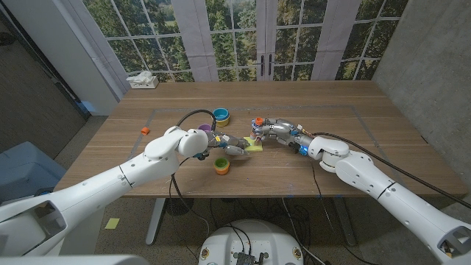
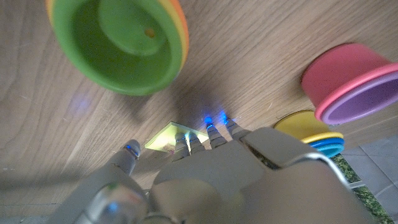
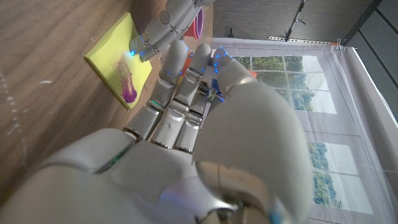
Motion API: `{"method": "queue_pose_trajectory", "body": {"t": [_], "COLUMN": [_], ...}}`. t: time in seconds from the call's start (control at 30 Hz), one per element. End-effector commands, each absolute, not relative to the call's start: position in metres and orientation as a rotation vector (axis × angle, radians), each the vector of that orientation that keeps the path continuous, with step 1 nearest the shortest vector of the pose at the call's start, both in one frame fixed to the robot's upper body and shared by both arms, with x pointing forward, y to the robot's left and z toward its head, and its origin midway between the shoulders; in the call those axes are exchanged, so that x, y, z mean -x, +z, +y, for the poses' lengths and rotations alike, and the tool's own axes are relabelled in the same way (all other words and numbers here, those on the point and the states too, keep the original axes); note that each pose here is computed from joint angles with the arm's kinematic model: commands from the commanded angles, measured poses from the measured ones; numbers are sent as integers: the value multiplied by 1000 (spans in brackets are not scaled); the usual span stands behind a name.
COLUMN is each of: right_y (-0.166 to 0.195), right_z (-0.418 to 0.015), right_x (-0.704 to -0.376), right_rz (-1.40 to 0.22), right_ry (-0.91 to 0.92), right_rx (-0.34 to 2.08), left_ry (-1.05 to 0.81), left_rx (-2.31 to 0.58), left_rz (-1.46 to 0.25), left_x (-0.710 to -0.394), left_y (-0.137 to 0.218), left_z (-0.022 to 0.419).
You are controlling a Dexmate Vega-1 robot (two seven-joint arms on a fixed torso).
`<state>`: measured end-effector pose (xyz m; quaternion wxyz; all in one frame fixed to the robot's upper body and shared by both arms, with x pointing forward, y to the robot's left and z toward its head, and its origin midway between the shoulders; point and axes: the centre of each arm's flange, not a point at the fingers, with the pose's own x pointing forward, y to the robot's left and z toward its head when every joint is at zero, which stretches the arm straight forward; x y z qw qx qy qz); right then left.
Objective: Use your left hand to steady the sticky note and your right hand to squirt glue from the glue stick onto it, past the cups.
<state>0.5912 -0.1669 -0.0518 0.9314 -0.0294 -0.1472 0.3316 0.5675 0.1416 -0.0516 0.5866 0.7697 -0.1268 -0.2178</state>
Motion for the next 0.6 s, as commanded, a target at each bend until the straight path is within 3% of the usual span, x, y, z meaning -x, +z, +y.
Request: {"method": "queue_pose_trajectory", "body": {"t": [0.03, 0.6], "right_y": [-50, -51], "right_z": [-172, -174], "right_x": [-591, -590], "right_rz": [-322, -330], "right_ry": [673, 665], "right_rx": [54, 49], "left_ry": [-418, -280], "left_rx": [-1728, -1669], "left_rz": [-532, -699], "left_x": [-556, -545], "left_y": [-44, -42], "left_z": [144, 147]}}
